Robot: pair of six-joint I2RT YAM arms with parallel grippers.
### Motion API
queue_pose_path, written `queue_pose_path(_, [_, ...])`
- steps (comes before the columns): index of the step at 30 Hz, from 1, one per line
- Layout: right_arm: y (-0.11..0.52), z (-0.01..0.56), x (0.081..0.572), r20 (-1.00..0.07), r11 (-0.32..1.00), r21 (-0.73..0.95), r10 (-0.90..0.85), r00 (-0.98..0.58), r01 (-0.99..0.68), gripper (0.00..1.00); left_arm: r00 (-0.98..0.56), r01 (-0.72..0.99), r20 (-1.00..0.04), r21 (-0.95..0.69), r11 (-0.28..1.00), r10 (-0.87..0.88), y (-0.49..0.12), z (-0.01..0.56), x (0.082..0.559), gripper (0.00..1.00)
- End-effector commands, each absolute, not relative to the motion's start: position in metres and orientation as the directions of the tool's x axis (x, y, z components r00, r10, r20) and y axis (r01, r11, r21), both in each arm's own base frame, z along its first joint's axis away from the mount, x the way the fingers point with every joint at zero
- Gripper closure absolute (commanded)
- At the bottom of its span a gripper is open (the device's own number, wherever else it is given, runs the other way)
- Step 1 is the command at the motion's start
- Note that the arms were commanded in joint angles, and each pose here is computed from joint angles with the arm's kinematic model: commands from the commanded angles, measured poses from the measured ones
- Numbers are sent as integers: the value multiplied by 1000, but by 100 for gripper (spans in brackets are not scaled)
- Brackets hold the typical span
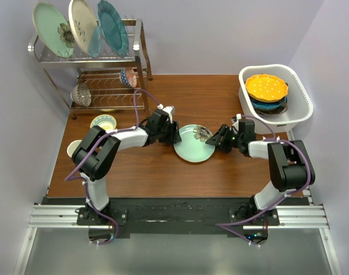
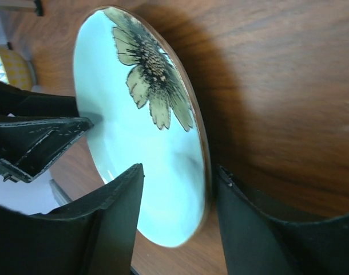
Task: Place the plates into the plastic bin on the countertop
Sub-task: Pick up the plate at the center of the board.
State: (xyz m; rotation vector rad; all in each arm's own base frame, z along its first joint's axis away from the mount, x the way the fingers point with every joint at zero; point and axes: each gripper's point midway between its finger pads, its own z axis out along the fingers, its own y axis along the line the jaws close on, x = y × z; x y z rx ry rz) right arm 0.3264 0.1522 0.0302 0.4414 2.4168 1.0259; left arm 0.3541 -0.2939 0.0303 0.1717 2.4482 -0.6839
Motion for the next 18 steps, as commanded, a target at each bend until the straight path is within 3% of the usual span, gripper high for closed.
queue_pose_path(1, [153,-4,306,-228,672,718,469,-853,178,47,-828,264,-559,-445,856,-35,-296,27,357,44])
queue_pose_path(3, [153,-10,302,-217,671,718,470,-856,187,51,-828,266,-559,-445,855,-33,-296,27,357,44])
queue_pose_path(10, [154,-11,297,-216,660,727,484,-848,191,95,-829,264,-558,-445,856,-34,-296,27,357,44])
queue_pose_path(18, [151,-2,298,-243,667,723,490,-837,180,100,-825,262,-564,-438,860,-36,-294,30,357,42])
